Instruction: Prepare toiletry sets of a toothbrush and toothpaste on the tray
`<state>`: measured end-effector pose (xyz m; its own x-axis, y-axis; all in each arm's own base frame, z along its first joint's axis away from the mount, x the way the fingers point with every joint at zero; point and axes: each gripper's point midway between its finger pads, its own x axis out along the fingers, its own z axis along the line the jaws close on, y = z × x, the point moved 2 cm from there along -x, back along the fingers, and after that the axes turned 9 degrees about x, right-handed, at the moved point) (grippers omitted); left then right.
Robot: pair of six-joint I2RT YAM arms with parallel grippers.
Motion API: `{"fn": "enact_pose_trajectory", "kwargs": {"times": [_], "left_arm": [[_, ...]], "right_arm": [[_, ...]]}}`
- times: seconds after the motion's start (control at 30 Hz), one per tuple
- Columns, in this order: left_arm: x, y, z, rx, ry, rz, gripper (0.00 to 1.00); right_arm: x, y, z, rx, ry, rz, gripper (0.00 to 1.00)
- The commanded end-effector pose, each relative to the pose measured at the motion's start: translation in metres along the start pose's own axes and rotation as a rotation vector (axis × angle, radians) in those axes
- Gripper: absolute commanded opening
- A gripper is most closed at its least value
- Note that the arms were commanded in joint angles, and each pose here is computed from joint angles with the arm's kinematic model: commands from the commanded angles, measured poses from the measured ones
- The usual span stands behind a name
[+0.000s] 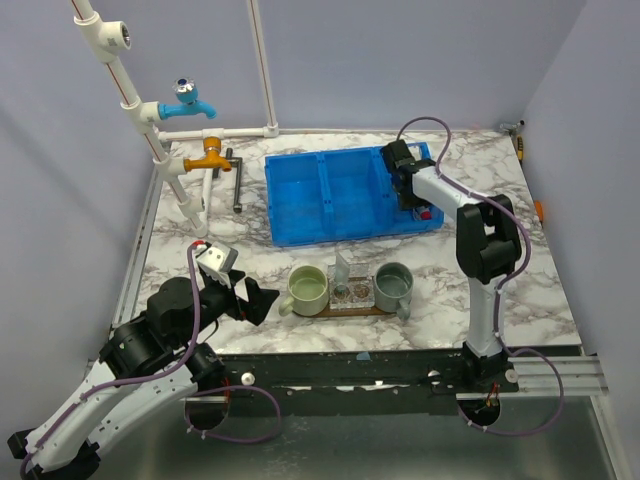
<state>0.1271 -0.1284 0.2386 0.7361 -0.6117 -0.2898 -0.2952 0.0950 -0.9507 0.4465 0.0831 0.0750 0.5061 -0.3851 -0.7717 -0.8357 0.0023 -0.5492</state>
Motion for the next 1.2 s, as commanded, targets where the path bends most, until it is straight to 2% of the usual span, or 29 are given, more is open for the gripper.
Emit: {"fn": "enact_pose_trajectory", "kwargs": {"times": [0.0,0.53,0.63,0.77,0.87,1.17], "left_arm": [[0.001,0.004,0.003,0.011,-0.017,0.01,0.99],[0.001,0.005,0.003,0.015,-0.013,0.013,0.99],[0.001,0.005,0.003,0.015,-0.014,0.012,0.99],[0.001,0.005,0.003,0.015,-0.015,0.012,0.99],[0.001,0.004,0.003,0.015,-0.015,0.013,0.99],[0.001,0.005,0.003,0.013,-0.014,0.013,0.99]], "right_arm": [[0.01,-0.013,-0.008,0.021,0.042,-0.027,0.46],[0.037,0.012,-0.005,0.01,0.0,0.076,0.5],[0.037,0.015,-0.002,0.018,-0.023,0.084,0.45],[0.033,0.011,-0.002,0.026,-0.03,0.072,0.3],[0.028,0.005,-0.004,0.033,-0.031,0.058,0.22],[-0.01,-0.035,-0.02,0.094,-0.041,-0.051,0.19]]}}
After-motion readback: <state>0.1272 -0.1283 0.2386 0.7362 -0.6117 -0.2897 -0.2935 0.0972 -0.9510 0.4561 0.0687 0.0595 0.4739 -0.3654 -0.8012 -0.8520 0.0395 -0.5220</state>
